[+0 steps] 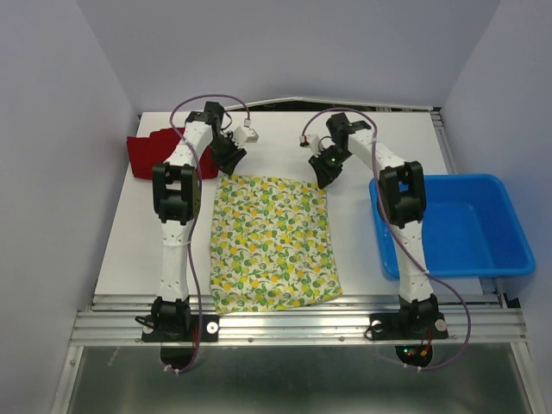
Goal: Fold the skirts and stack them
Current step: Flatten the skirt out
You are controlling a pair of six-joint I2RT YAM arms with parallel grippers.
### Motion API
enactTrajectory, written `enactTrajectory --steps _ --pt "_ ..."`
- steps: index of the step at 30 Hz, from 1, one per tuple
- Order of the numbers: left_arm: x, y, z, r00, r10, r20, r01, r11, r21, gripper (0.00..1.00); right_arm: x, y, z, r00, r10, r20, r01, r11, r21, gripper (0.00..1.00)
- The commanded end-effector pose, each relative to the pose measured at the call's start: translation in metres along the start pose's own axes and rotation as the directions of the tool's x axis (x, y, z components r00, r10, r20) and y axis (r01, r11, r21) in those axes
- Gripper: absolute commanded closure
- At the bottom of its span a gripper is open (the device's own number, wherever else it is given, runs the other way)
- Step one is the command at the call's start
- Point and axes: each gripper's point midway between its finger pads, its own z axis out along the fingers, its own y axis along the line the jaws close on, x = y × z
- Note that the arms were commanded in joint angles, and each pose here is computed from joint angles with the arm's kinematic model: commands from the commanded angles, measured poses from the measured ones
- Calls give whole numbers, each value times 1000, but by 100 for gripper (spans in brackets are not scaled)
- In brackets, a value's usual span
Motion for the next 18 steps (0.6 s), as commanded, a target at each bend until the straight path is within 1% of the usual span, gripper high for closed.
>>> enactTrajectory --steps 1,4,5,7,10,11,14,17,18 --pt "19 -6 5 998 5 -60 -3 1000 28 44 1 7 -3 1000 2 -18 -2 1000 -3 75" --pt "34 -13 12 994 7 -114 -1 998 61 47 2 6 -3 1000 6 -24 -6 1000 2 76" --pt "36 -14 12 992 15 -122 -7 998 66 50 2 5 -3 1000 4 -25 -4 1000 5 79" --pt "45 -17 13 991 10 -135 0 997 77 51 3 5 -3 1000 -1 -28 1 1000 5 83" --pt "52 -20 11 990 5 -141 7 996 85 59 5 6 -4 999 0 -32 0 1000 7 92" --pt "54 -21 12 989 5 -149 9 996 90 66 6 6 -3 999 2 -35 -2 1000 9 99" --pt "56 -24 10 988 7 -153 9 995 103 74 5 4 -4 999 3 -36 -2 1000 19 99" --pt "54 -28 3 990 13 -143 4 993 118 79 2 4 -7 1000 1 -23 0 1000 29 99" --pt "56 -28 1 990 9 -143 8 993 120 83 0 3 -9 1000 10 -17 -9 999 38 99"
